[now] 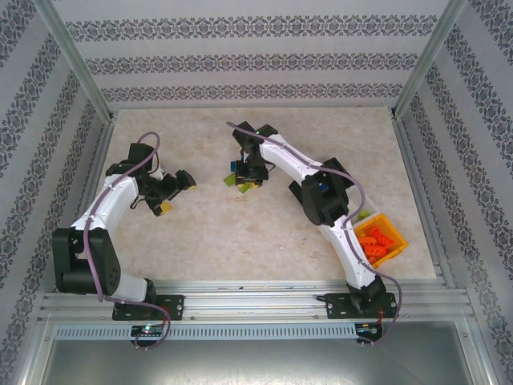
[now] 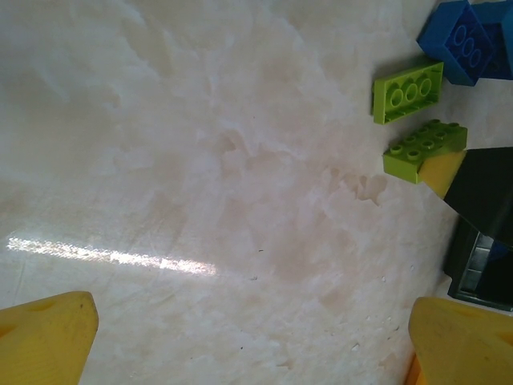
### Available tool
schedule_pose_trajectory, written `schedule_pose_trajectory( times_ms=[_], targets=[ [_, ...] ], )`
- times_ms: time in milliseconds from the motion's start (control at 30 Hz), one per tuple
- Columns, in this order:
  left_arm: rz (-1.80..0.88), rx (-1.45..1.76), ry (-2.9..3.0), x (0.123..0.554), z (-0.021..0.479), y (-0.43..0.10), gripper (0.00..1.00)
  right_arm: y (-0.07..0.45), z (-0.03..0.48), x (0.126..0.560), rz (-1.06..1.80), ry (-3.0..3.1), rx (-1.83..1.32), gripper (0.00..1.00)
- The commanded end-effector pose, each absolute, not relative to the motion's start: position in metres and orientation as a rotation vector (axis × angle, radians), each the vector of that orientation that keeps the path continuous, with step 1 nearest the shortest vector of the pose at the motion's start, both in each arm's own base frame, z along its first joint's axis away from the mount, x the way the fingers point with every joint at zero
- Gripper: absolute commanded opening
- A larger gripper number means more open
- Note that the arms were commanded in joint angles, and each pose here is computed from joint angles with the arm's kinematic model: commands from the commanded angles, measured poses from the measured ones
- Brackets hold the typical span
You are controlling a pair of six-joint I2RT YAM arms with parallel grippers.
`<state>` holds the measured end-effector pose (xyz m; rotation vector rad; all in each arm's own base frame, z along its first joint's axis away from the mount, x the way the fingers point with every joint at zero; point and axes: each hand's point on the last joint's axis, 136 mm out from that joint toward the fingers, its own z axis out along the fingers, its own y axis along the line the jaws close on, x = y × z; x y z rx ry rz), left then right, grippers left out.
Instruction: Sort the legos into containers by color
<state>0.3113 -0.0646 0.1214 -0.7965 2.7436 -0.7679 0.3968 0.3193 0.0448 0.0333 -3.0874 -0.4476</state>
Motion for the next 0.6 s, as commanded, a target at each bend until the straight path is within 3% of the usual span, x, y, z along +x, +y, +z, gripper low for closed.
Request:
schedule_pose_trajectory(
  times_ms=[0, 167, 400, 467, 567],
  targets=[
    [-0.797, -0.803, 2.745, 0.308, 0.125, -0.064, 1.00, 0.299, 0.055, 0.402, -0.402, -3.135, -0.084, 0.34],
    [-0.821, -0.821, 2.729, 0.309, 0.124, -0.066, 1.00, 0.284, 0.073, 0.400, -0.422, -3.173, -0.132, 0.27],
    [-0.847, -0.851, 2.699, 0.309, 0.124, -0.068, 1.00, 0.266, 0.089, 0.387, -0.422, -3.196, -0.140, 0.26],
    [-0.852, -0.854, 2.696, 0.310, 0.124, -0.068, 1.00, 0.268, 0.088, 0.383, -0.480, -3.171, -0.130, 0.35],
    [-0.855, -0.857, 2.692, 0.311, 0.123, -0.068, 1.00, 0.277, 0.082, 0.382, -0.513, -3.139, -0.120, 0.60]
  ],
)
